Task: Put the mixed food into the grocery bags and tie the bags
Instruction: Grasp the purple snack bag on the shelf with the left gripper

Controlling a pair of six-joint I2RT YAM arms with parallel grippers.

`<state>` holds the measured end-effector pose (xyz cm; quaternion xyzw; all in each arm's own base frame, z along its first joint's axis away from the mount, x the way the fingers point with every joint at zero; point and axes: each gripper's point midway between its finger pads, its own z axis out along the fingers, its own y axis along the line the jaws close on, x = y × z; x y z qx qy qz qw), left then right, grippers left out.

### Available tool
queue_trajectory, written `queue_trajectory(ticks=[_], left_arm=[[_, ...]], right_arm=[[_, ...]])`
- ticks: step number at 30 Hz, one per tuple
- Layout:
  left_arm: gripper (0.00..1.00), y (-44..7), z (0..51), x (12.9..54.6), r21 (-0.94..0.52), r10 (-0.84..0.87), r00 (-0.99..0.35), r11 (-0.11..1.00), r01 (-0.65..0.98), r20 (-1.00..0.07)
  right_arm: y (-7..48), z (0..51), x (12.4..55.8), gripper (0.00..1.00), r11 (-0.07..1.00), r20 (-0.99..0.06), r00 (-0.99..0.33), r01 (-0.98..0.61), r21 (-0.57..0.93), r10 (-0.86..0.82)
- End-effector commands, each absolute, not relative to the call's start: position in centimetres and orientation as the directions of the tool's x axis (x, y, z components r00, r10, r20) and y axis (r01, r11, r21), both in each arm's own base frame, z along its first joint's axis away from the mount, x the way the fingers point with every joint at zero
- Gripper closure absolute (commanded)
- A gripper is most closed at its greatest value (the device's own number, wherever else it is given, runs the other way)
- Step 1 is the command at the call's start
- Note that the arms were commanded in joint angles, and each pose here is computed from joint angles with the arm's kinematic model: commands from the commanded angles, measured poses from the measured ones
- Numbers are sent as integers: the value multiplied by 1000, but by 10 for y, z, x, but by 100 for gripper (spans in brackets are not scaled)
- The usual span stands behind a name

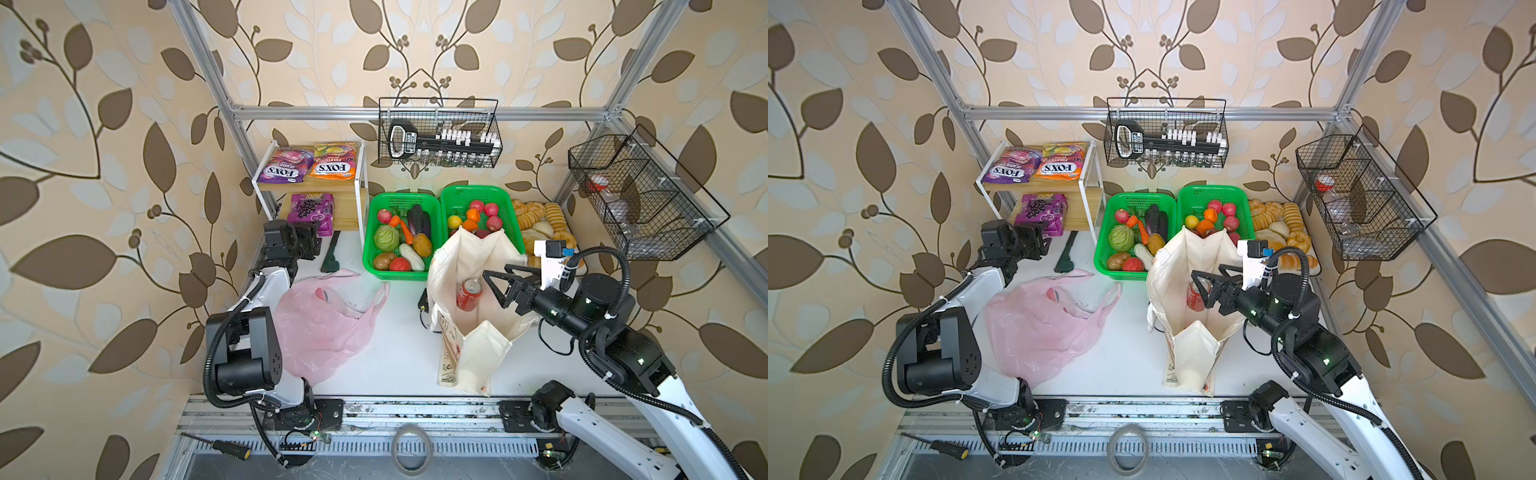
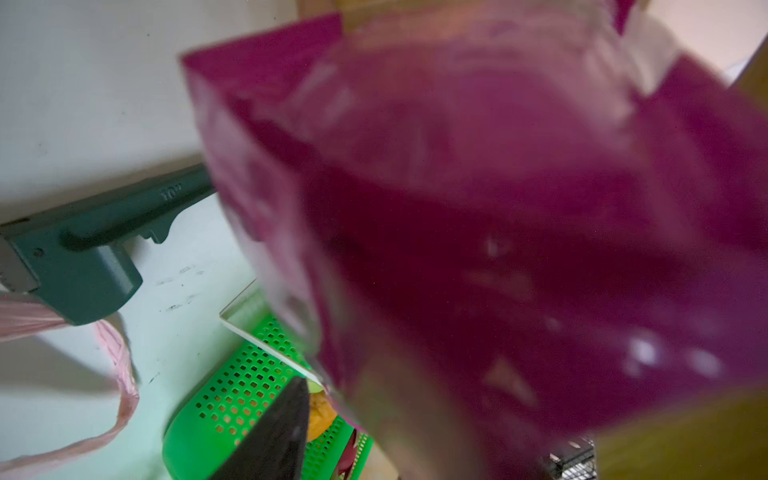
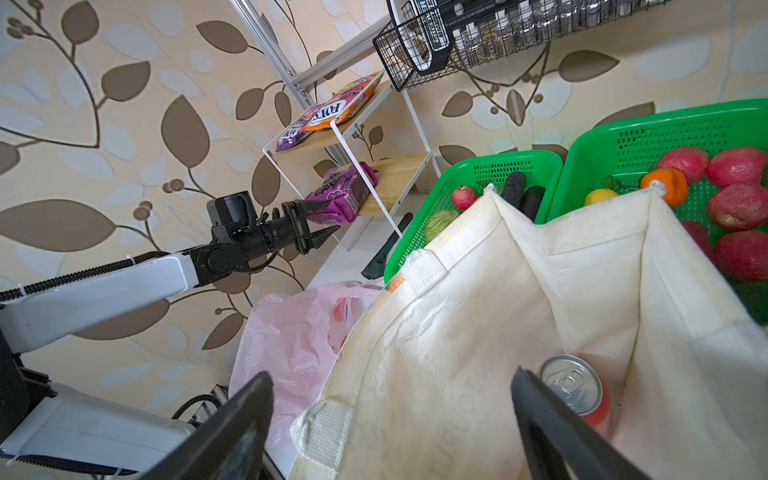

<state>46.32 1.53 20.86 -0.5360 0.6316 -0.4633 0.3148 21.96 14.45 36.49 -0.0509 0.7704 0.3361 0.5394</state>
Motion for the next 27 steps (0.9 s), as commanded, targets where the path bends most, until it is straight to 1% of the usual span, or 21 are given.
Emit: queue_trajectory(ticks=[1,4,6,7,8,11,14,15,18,20,23,25,27], left_arm=[[32,22,217,469,-935,-973,-229,43,-352,42],[27,25,216,473,-939,-974,-227,71,-335,7],[23,26,221,479,-952,-973,-231,93,-290,-25],[17,26,226,482,-962,-971,-234,102,-252,-42],[13,25,233,485,-972,-969,-239,113,-206,-62],[13,24,246,491,-983,-963,-248,136,-122,-102],[16,22,252,495,-987,-959,-260,140,-74,-117],[19,21,252,496,-989,-958,-264,132,-72,-109],[34,19,241,494,-994,-962,-270,55,-99,-26],[43,19,239,488,-995,-965,-261,29,-94,-3],[58,20,239,477,-992,-969,-245,49,-113,-20],[71,20,243,469,-989,-969,-240,82,-121,-51],[82,21,251,463,-987,-969,-231,114,-115,-85]], right_arm=[[143,378,218,10,758,-870,-385,-452,469,309],[142,377,218,11,759,-867,-388,-448,473,312],[144,377,219,10,756,-866,-392,-450,475,311],[144,377,219,10,755,-865,-394,-451,475,310],[144,378,219,10,755,-866,-393,-452,475,310],[144,377,219,10,756,-865,-394,-449,476,311],[144,377,219,10,755,-863,-395,-447,479,314],[144,376,219,10,755,-863,-396,-447,479,313],[144,377,218,10,754,-863,-397,-448,481,314],[143,376,218,10,757,-863,-395,-444,480,315],[142,377,218,10,757,-863,-394,-443,480,316],[142,376,218,10,757,-863,-394,-444,479,315],[143,376,217,10,756,-863,-395,-445,480,315]])
